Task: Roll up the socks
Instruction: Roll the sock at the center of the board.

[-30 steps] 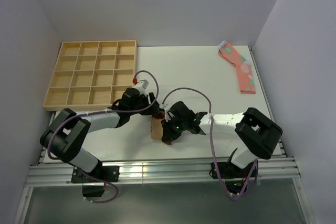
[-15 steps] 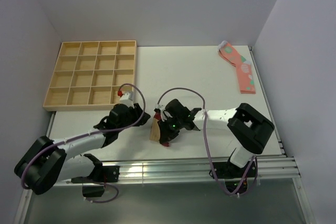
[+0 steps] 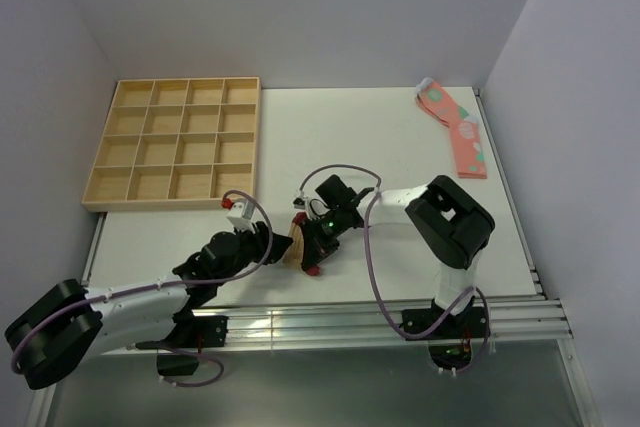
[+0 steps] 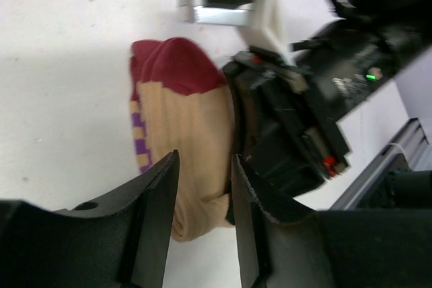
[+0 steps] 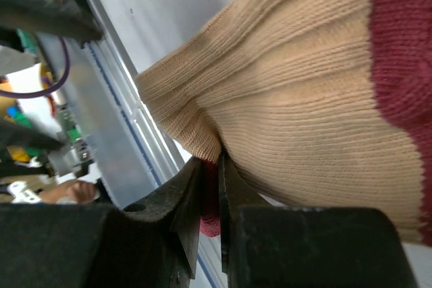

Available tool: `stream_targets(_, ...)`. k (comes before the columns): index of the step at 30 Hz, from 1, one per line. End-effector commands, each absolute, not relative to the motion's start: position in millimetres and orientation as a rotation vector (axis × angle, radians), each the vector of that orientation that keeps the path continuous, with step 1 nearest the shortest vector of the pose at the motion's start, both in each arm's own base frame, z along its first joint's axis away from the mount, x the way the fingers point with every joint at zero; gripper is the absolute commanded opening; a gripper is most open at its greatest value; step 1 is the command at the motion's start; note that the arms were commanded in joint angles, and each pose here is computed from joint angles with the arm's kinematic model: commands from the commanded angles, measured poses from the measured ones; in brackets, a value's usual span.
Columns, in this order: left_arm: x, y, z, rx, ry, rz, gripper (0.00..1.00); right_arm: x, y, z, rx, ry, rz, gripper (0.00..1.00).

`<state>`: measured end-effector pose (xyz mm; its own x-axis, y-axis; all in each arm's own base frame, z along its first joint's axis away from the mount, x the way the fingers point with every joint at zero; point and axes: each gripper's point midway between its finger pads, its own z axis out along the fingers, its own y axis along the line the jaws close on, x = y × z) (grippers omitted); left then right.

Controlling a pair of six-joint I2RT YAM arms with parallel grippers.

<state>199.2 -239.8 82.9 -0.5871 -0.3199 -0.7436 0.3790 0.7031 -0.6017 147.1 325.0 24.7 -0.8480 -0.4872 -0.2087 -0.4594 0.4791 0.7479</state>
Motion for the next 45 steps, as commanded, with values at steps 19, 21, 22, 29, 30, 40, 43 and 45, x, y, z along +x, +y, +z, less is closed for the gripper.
stream_targets(19,188.2,-282.7,103.9,0.263,1.865,-1.009,0.49,159.9,311.0,28.8,0.757,-2.555,-1.347,0.15)
stream_targets(21,188.0,-284.7,100.0,0.274,1.872,-1.009,0.49,159.5,310.2,27.5,0.747,-2.548,-1.348,0.15)
stream_targets(22,187.7,-285.1,98.7,0.278,1.874,-1.010,0.50,159.9,309.8,27.0,0.746,-2.549,-1.348,0.15)
stream_targets(29,183.7,-283.8,83.9,0.318,1.905,-0.991,0.50,161.1,309.6,28.0,0.733,-2.546,-1.360,0.15)
stream_targets(30,183.6,-283.6,82.5,0.321,1.909,-0.987,0.50,161.4,310.0,28.5,0.734,-2.544,-1.363,0.15)
stream_targets(40,176.5,-284.9,64.8,0.330,1.950,-1.013,0.50,168.2,308.4,31.3,0.701,-2.556,-1.381,0.14)
stream_targets(43,175.6,-285.7,60.9,0.330,1.960,-1.018,0.49,169.6,308.0,32.3,0.690,-2.552,-1.389,0.14)
stream_targets(45,175.7,-287.1,60.3,0.331,1.961,-1.021,0.49,170.9,308.2,34.0,0.683,-2.550,-1.404,0.14)
